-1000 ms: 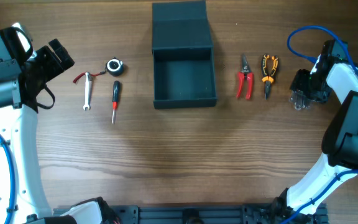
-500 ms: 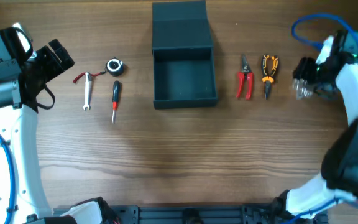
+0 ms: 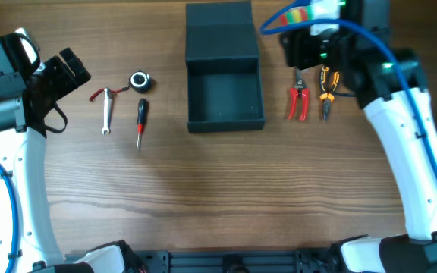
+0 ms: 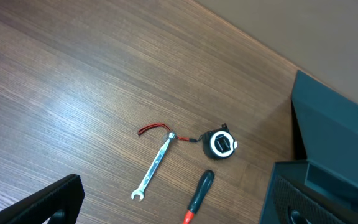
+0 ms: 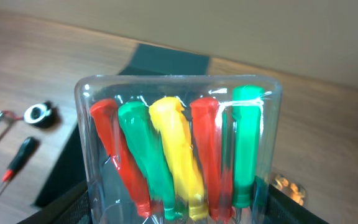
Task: Pack container
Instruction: 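Carry the screwdriver case left over the green box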
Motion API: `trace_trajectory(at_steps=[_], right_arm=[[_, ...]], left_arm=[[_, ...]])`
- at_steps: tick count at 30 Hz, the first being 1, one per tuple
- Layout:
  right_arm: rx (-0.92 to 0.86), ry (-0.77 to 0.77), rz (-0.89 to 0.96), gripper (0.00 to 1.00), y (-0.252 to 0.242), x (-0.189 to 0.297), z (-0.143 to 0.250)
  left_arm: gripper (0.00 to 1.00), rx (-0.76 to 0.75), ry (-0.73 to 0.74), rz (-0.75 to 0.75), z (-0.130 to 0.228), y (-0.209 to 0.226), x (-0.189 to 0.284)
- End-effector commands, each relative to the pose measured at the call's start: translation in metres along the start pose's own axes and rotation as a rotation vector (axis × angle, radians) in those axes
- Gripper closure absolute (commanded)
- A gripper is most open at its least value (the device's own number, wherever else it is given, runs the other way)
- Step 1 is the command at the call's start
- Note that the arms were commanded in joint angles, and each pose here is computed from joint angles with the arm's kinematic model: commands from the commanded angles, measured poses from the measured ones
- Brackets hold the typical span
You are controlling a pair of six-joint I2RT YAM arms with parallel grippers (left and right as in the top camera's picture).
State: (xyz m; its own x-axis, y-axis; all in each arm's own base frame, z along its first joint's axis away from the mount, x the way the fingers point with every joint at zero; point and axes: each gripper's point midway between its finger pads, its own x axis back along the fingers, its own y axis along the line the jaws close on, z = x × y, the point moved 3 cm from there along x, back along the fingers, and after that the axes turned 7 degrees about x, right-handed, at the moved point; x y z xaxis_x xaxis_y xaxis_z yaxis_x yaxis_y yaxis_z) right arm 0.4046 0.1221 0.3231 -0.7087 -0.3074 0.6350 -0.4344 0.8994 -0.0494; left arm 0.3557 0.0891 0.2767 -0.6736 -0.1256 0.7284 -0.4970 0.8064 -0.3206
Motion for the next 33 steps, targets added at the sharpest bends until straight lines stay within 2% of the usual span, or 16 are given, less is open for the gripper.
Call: trace_trajectory(at_steps=[1,9,13,19,24,33], right_arm=[[0.115,0.017,-0.031,0.96,0.029,-0.024,-0.004],[0.304,0.253,-0.168,0.96,0.085,-0.130,0.059],[0.416,0.299,-0.222,0.96,0.106,-0.155,0.079],[0.579,0.242,-0.262,0.96,0.129,-0.189,0.085],[0.663,0.159,-0.379,0.96,0.148,-0.210,0.088],[0.822,0.090,-0.332,0.95,0.141,-0.226,0.081]], left_arm=[[0.00,-0.020,-0.020,-0.002,-0.007,0.000,0.004],[0.00,-0.020,-0.020,-0.002,-0.007,0.000,0.004],[0.00,-0.020,-0.020,-0.002,-0.007,0.000,0.004],[0.00,-0.020,-0.020,-0.002,-0.007,0.000,0.004],[0.00,-0.020,-0.020,-0.002,-0.007,0.000,0.004],[0.00,-0.020,-0.020,-0.002,-0.007,0.000,0.004]])
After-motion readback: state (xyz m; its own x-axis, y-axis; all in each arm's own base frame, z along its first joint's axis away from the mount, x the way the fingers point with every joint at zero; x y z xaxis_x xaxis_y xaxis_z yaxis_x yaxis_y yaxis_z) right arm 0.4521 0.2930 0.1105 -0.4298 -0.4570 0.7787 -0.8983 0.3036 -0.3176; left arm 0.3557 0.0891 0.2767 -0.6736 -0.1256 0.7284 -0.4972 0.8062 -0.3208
